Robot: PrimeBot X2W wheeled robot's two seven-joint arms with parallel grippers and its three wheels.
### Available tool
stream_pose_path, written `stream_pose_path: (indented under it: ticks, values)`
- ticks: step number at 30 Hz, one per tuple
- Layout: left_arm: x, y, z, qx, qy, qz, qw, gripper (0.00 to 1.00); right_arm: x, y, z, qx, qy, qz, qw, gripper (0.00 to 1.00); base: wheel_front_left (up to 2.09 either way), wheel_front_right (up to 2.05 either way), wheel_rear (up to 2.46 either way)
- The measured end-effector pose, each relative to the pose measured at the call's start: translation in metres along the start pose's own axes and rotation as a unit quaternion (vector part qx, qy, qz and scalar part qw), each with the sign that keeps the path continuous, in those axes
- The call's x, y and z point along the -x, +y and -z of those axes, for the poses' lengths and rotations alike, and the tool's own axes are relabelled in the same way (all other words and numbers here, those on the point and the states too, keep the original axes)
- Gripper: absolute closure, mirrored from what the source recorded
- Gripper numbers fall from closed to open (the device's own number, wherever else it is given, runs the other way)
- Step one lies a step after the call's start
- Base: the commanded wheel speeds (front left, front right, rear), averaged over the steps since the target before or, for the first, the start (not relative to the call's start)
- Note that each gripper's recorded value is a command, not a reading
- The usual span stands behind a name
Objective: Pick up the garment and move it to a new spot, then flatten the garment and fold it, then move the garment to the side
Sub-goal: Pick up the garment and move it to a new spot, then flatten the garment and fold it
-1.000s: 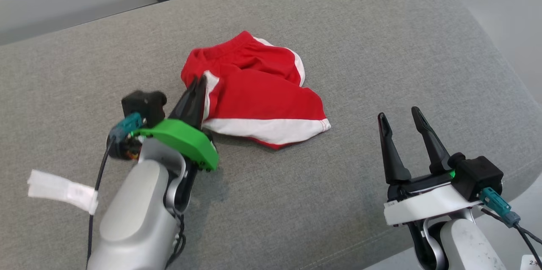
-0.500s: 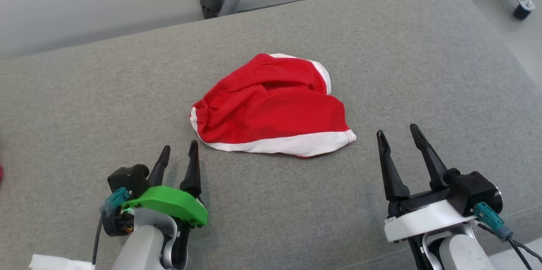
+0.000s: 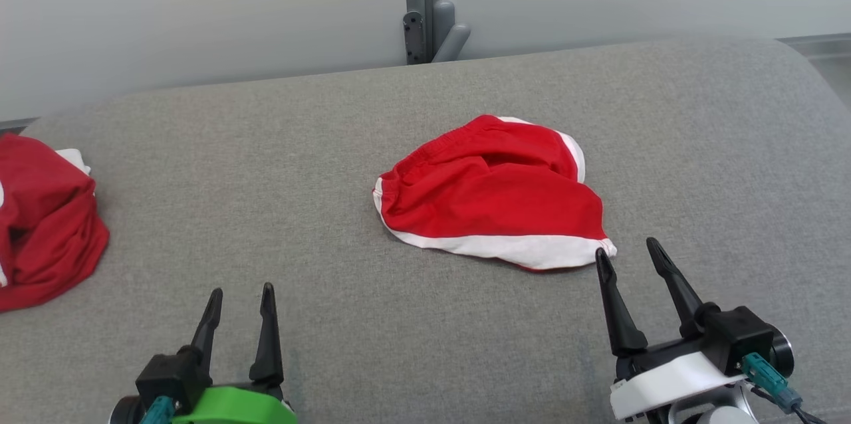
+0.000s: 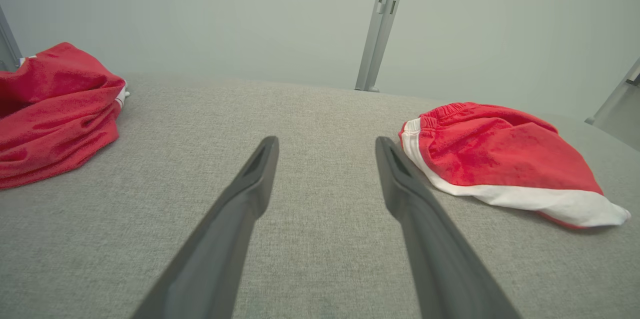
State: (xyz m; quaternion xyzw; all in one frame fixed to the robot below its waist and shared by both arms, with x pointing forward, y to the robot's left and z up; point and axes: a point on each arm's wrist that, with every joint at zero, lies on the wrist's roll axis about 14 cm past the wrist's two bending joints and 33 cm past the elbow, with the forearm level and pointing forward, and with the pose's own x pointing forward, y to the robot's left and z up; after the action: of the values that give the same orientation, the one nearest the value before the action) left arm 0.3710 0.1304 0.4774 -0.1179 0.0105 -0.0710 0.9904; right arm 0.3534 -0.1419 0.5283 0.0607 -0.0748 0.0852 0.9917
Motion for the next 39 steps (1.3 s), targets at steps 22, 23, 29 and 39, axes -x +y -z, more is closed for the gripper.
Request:
stream_pose_path:
  ticks: [22, 23, 29, 39]
  values:
    - [0.058, 0.014, -0.014, -0.019, -0.028, -0.05, 0.998, 0.0, 0.029, 0.008, 0.009, -0.003, 0.018, -0.005, 1.0, 0.0, 0.0, 0.0, 0.0]
    - [0.058, 0.014, -0.015, -0.019, -0.028, -0.05, 0.998, 0.0, 0.029, 0.007, 0.009, -0.003, 0.018, -0.005, 1.0, 0.0, 0.0, 0.0, 0.0]
    - [0.059, 0.012, -0.015, -0.02, -0.028, -0.049, 0.998, 0.0, 0.03, 0.007, 0.011, -0.003, 0.021, -0.004, 1.0, 0.0, 0.0, 0.0, 0.0]
    - [0.061, 0.008, -0.012, -0.036, -0.023, -0.042, 0.998, 0.0, 0.028, 0.012, 0.015, -0.005, 0.026, -0.012, 1.0, 0.0, 0.0, 0.0, 0.0]
